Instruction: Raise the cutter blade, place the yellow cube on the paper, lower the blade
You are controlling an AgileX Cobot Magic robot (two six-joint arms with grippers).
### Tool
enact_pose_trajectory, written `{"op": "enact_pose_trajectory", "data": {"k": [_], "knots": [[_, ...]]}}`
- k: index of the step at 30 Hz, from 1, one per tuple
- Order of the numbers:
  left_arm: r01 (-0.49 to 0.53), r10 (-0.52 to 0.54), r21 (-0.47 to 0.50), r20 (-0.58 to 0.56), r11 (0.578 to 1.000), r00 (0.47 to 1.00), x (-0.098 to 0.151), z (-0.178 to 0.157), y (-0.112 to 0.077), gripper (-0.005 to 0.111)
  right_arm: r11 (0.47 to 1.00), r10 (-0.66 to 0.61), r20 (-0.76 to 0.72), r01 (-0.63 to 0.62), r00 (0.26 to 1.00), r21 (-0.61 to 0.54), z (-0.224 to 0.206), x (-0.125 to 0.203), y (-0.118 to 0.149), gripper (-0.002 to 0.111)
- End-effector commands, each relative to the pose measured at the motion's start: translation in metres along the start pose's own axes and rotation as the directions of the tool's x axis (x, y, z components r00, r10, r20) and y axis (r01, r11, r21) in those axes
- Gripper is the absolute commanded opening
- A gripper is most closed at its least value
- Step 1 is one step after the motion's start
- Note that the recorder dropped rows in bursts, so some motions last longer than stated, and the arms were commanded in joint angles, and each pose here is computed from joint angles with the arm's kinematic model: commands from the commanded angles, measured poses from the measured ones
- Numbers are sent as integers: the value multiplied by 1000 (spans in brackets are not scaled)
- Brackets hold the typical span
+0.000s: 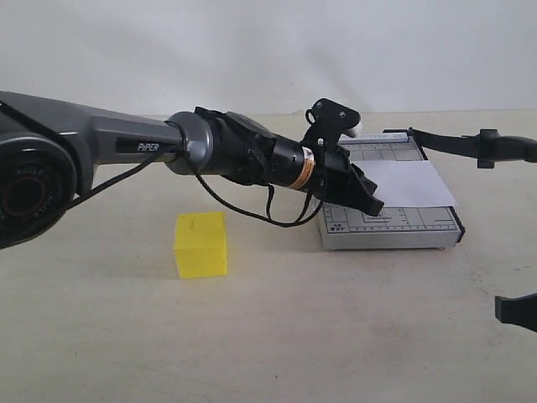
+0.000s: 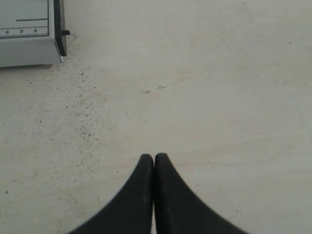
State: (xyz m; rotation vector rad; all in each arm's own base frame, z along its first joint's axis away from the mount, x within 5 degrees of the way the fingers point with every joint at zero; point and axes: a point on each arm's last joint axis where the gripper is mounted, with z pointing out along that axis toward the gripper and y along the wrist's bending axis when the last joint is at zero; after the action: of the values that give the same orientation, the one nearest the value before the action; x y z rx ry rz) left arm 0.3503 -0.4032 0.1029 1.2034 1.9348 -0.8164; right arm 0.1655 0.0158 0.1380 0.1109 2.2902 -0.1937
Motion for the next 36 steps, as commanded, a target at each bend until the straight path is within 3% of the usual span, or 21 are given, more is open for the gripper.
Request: {"op": "enact_pose_trajectory", "data": {"k": [1,17,22,26,30,33,36], "knots": [[33,-34,55,14,998,999,-2,12,-1,4,1000,8,7,-8,1000,7,0,0,-1,0],[59,-68,154,54,986,996,-12,26,-2,4,1000,6,8,-6,1000,6,0,0,-1,0],[-59,45,136,105,989,993,-28,17,-2,4,1000,6,8,-6,1000,6,0,0,-1,0],[-76,69,30,193,997,979,-65,-8,8,4,1000,4,10,-5,1000,7,0,-1,-1,0],[65,-36,-93,282,994,959,-98,-39,22,4,1000,2,10,-2,1000,5,0,-1,-1,0],[228,-167,-154,335,961,927,-105,-57,36,4,1000,2,5,-2,1000,1,0,0,0,0],[331,-197,-337,375,881,906,-95,-73,51,4,1000,2,4,-2,1000,0,0,0,0,0]]}}
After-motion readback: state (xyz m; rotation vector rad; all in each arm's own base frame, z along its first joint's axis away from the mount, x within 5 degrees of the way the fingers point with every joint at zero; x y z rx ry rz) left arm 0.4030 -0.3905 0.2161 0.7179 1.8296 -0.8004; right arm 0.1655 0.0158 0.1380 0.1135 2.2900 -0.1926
